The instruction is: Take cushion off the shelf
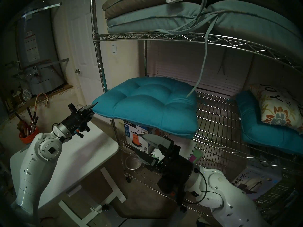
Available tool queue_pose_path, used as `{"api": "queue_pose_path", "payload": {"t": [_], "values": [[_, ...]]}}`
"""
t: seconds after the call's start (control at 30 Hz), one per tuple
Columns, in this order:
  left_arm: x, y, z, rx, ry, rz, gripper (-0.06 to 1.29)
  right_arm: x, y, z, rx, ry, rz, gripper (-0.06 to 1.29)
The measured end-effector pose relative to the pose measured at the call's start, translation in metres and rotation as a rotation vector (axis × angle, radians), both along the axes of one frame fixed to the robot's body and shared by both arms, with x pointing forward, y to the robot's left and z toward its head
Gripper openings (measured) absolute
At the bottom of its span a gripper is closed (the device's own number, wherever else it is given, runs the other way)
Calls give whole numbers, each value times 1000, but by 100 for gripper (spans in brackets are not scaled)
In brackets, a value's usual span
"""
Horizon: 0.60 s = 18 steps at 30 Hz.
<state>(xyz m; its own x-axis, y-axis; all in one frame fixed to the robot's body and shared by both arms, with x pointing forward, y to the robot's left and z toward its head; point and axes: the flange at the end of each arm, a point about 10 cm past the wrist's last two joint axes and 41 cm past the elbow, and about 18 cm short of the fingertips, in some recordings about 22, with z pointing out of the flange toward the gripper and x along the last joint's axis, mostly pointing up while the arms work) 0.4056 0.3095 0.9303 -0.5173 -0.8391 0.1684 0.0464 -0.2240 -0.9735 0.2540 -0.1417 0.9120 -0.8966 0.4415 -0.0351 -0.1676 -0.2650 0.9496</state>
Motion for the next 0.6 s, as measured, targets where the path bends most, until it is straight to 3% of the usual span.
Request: {"api": "queue_pose_path", "payload": {"t": [0.6], "values": [[-6,9,4,-17,-7,3,10,8,-12,0,-28,-13,-16,124]]}}
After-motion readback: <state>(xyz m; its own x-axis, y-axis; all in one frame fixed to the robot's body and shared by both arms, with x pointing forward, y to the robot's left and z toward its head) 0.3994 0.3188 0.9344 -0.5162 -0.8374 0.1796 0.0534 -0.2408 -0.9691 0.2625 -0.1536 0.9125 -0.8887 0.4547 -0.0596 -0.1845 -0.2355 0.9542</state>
